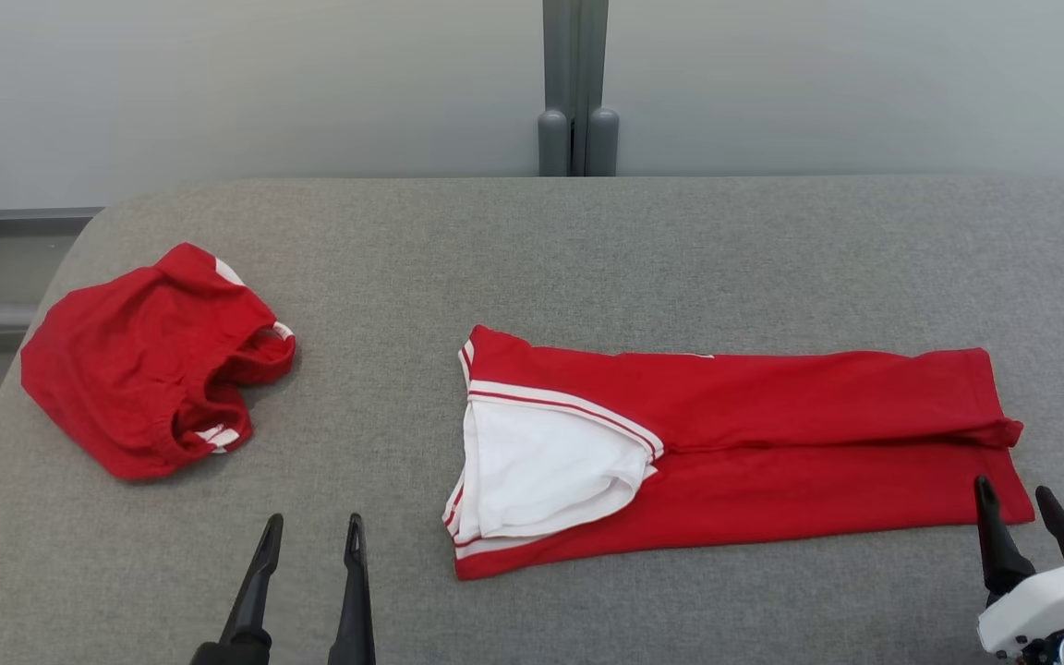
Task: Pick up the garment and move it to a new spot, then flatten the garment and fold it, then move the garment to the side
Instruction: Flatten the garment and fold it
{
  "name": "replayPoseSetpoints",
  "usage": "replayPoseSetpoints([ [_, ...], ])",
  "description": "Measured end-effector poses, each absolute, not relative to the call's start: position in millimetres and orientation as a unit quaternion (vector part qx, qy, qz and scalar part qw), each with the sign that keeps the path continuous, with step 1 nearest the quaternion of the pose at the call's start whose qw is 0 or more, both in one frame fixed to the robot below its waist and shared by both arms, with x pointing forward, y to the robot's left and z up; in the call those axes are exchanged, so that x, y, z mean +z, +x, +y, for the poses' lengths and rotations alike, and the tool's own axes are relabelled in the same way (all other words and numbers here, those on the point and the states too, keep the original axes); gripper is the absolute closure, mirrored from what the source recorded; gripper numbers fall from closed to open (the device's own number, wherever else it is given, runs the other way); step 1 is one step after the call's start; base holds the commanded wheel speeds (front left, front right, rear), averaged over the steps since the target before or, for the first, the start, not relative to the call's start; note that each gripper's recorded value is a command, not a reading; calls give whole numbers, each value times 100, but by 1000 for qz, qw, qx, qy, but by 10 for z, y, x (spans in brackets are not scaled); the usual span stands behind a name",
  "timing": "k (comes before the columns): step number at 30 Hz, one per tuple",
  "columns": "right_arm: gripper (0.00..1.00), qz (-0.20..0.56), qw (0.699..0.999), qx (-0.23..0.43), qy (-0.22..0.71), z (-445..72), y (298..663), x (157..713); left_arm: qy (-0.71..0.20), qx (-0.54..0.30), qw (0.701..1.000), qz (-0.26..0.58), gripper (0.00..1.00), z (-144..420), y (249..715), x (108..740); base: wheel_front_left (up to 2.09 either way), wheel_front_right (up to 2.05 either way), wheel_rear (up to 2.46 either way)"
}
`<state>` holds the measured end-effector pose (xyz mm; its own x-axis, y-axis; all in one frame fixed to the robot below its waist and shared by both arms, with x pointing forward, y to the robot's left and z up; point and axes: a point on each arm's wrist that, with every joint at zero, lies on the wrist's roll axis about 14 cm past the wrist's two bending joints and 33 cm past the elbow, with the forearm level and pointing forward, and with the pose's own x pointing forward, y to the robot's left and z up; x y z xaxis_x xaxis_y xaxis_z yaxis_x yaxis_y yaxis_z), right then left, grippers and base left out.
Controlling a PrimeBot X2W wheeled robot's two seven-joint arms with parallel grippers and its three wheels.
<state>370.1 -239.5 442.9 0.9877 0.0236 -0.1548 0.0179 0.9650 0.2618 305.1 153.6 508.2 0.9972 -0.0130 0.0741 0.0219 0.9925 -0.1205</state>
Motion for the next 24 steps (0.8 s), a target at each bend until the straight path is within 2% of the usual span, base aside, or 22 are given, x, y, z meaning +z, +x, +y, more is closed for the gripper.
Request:
replayPoseSetpoints([
  [7, 0, 106, 988, -3, 111, -2512, 4133, 4503, -62, -22, 998, -16, 0, 1445, 3094, 4959, 0, 0, 0],
  [12, 0, 154, 985, -11, 80, -2666, 4382, 4450, -58, -35, 998, -5, 0, 1383, 3170, 4891, 0, 0, 0],
  [17, 0, 226, 972, -21, 59, -2789, 4433, 4204, -63, -35, 997, 5, 0, 1380, 3236, 4829, 0, 0, 0],
  [24, 0, 271, 961, -30, 53, -2841, 4401, 3943, -57, -38, 998, 12, 0, 1373, 3304, 4789, 0, 0, 0],
])
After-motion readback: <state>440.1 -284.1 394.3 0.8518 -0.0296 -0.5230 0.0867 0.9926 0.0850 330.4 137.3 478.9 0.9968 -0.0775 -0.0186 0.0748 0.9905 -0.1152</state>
